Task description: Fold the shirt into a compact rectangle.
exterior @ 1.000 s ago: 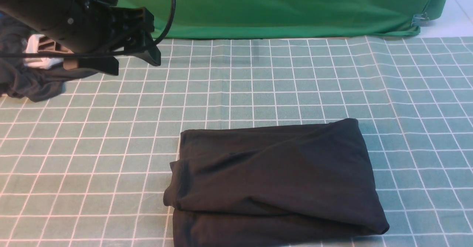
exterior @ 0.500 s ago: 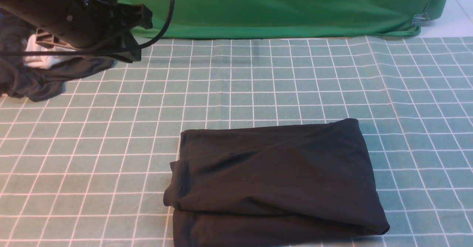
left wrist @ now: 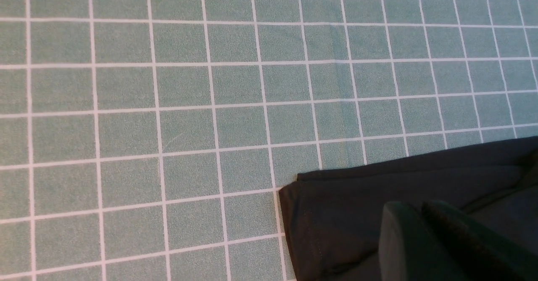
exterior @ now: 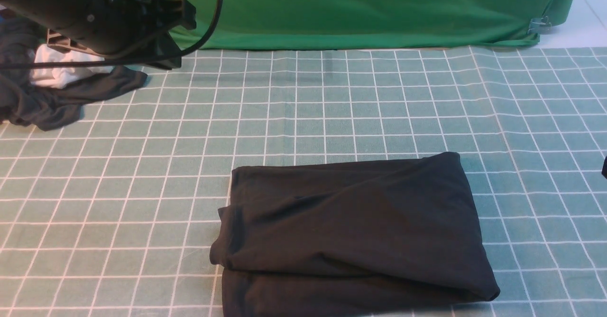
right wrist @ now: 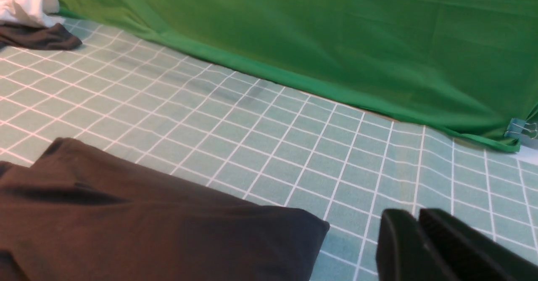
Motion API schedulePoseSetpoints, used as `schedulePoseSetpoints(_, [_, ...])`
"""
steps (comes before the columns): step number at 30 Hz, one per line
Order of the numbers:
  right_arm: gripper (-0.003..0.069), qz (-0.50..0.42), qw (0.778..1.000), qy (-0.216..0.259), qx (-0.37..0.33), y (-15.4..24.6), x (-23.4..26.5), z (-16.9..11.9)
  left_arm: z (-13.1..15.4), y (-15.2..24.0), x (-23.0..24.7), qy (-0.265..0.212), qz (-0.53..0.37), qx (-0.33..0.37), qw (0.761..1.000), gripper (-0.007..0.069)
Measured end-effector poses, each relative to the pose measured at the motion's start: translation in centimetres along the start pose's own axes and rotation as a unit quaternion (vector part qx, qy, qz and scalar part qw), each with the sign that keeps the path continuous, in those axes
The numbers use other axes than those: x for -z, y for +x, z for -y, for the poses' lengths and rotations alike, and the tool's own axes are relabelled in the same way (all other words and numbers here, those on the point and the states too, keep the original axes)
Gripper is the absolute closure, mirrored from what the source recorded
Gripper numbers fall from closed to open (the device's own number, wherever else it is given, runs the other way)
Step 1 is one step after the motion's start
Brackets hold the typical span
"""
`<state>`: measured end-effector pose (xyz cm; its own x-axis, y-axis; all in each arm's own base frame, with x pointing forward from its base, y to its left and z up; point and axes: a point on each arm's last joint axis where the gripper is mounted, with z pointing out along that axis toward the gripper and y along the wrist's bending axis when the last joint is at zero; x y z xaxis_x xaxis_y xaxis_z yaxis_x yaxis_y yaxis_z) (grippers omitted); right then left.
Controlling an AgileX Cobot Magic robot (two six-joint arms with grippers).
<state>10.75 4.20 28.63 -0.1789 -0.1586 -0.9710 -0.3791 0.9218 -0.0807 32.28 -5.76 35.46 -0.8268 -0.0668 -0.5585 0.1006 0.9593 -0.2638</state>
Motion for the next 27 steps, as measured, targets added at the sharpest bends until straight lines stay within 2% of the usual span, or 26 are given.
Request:
schedulePoseSetpoints(9, [0.0571,0.031,0.999,0.018,-0.004,1.8,1.9,0.2,0.0,0.0,0.0,0.000,-0.001,-0.007,1.000,0.0614])
schedulePoseSetpoints(15, [0.0554,0.026,0.995,0.099,-0.020,8.3,3.3,0.6,-0.2,-0.4,-0.1,-0.008,0.025,-0.013,1.000,0.0614])
schedulePoseSetpoints(19, [0.0545,0.007,0.992,0.122,-0.027,10.8,3.5,0.6,-0.2,-0.5,0.0,-0.009,0.029,-0.016,0.999,0.0614])
schedulePoseSetpoints(27, [0.0524,0.022,0.990,0.133,-0.029,11.0,3.8,0.6,0.0,-0.3,0.1,0.000,0.019,-0.011,1.000,0.0614])
